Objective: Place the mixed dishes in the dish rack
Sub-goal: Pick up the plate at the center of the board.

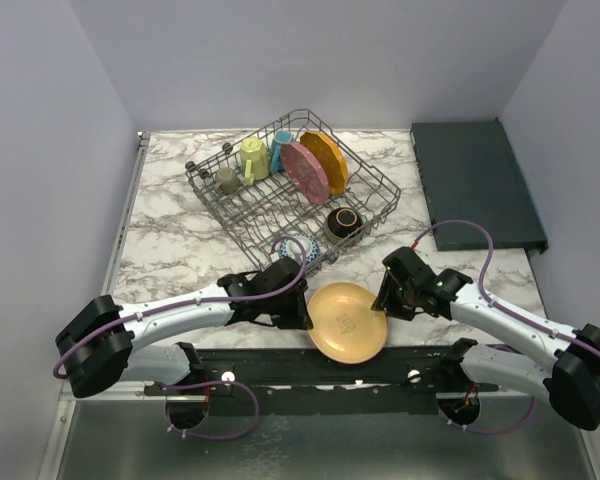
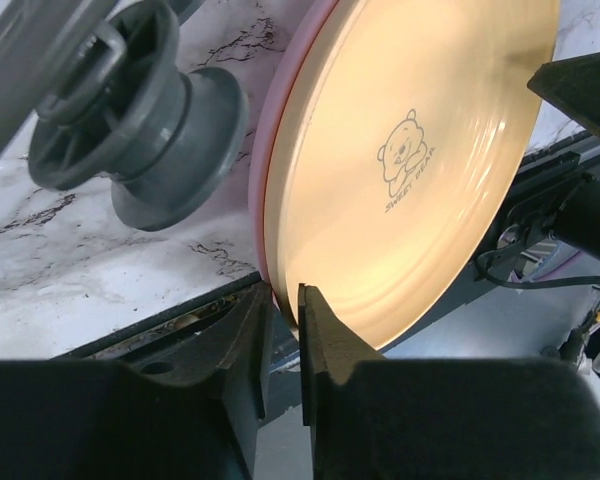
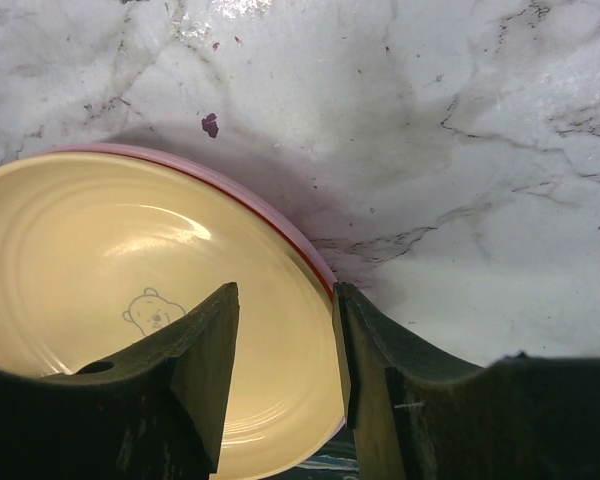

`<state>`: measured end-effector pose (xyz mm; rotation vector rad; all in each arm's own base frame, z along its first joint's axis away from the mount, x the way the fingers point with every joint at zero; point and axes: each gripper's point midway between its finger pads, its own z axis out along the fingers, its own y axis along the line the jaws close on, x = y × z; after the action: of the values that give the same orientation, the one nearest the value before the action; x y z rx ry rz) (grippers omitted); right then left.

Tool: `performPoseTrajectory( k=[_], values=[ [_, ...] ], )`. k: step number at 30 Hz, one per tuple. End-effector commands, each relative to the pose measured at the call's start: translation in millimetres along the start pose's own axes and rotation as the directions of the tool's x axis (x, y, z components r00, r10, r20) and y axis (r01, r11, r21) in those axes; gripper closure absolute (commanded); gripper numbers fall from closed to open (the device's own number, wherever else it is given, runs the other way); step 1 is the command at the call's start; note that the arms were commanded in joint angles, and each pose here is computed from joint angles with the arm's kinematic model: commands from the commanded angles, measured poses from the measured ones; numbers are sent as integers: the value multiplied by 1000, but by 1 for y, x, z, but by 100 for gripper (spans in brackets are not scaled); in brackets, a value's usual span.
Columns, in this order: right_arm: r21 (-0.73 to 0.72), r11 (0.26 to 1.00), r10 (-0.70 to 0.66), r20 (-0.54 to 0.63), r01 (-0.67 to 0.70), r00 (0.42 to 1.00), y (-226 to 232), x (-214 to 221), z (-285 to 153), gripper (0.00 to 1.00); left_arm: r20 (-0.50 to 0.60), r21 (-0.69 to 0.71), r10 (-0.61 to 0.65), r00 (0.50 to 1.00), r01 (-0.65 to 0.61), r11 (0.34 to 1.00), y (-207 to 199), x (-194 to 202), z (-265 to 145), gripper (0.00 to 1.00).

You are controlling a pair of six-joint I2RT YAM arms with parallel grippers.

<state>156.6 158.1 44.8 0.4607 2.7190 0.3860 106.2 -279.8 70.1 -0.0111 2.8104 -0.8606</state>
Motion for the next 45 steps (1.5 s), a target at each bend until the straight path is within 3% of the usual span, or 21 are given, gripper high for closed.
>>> performPoseTrajectory(
  k=[1, 9, 17, 35, 45],
  values=[
    [2, 1000, 3, -26, -3, 1000, -4, 8, 2, 52, -1, 11, 28, 1000, -28, 1000, -9, -2, -1, 82],
    [-5, 1000, 0, 10, 0, 1000, -1, -1, -11, 48, 2, 12, 48, 999, -48, 999, -12, -5, 0, 100],
    [-27, 1000, 9, 59, -8, 998, 5, -14, -33, 38, 31, 22, 51, 998, -51, 998, -16, -10, -6, 100],
    [-278, 957, -45, 120, 77, 992, 38, -22, -99, 36, 105, 89, 95, 990, -104, 991, -42, -35, -45, 100],
    [-289, 947, -97, 148, 137, 984, 32, -22, -118, 36, 148, 144, 118, 982, -139, 980, -51, -55, -79, 100]
  ],
)
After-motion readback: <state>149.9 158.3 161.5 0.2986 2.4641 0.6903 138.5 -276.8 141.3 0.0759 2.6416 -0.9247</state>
